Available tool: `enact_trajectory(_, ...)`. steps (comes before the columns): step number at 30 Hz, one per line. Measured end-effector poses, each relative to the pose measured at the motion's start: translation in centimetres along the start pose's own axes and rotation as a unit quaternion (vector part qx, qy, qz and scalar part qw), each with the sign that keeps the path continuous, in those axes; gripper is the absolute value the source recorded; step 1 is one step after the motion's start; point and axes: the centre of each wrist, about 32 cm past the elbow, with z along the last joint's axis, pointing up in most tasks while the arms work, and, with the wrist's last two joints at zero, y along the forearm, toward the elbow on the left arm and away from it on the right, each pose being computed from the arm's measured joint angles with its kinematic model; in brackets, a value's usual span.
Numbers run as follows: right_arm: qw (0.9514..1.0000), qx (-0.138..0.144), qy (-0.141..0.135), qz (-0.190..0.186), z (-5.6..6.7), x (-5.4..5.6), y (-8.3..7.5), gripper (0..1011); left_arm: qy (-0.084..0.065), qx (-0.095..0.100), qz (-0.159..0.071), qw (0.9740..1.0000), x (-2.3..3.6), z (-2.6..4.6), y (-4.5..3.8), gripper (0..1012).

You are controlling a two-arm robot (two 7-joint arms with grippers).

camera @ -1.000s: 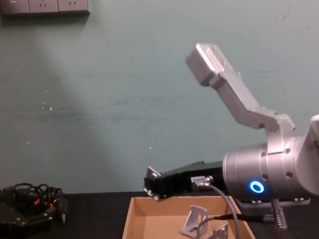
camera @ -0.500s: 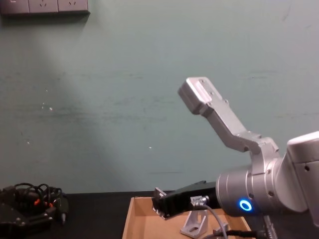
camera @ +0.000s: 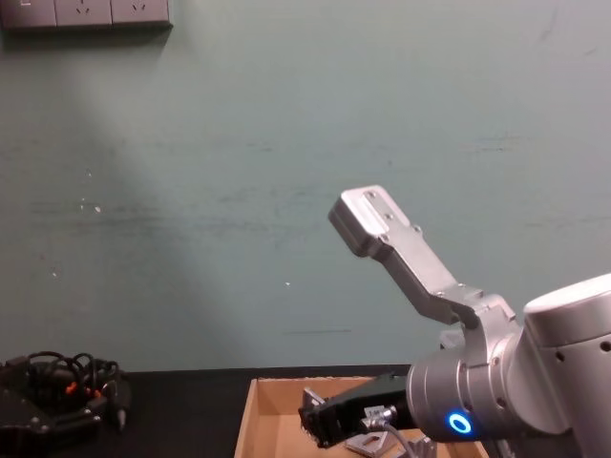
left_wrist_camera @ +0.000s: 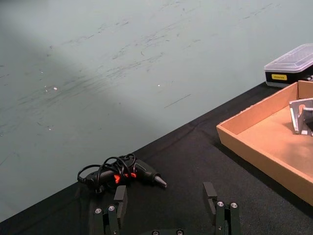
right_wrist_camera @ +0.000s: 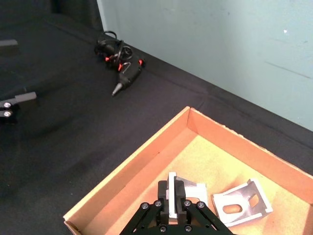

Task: Use one hand to pick up the angle iron from the table and place it into the box.

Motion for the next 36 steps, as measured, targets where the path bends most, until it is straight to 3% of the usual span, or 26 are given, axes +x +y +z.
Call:
enact_trajectory(11,0.9996,-0.027,0.002,0.001,-0.32,-0.16,0.94,87,0.000,0.000,0.000,1.0000,0.00,0.00,0.00,1011)
enact_trajectory(20,0.9997,-0.026,0.002,0.002,-0.29,-0.15,0.91,95,0.000,0.000,0.000,1.0000,0.00,0.00,0.00,1011)
enact_trajectory(27,0.9997,-0.025,0.002,0.002,-0.29,-0.17,0.88,255,0.000,0.000,0.000,1.0000,0.00,0.00,0.00,1011)
enact_trajectory(36,0.9997,-0.025,0.002,0.002,-0.30,-0.16,0.85,537,0.000,0.000,0.000,1.0000,0.00,0.00,0.00,1011)
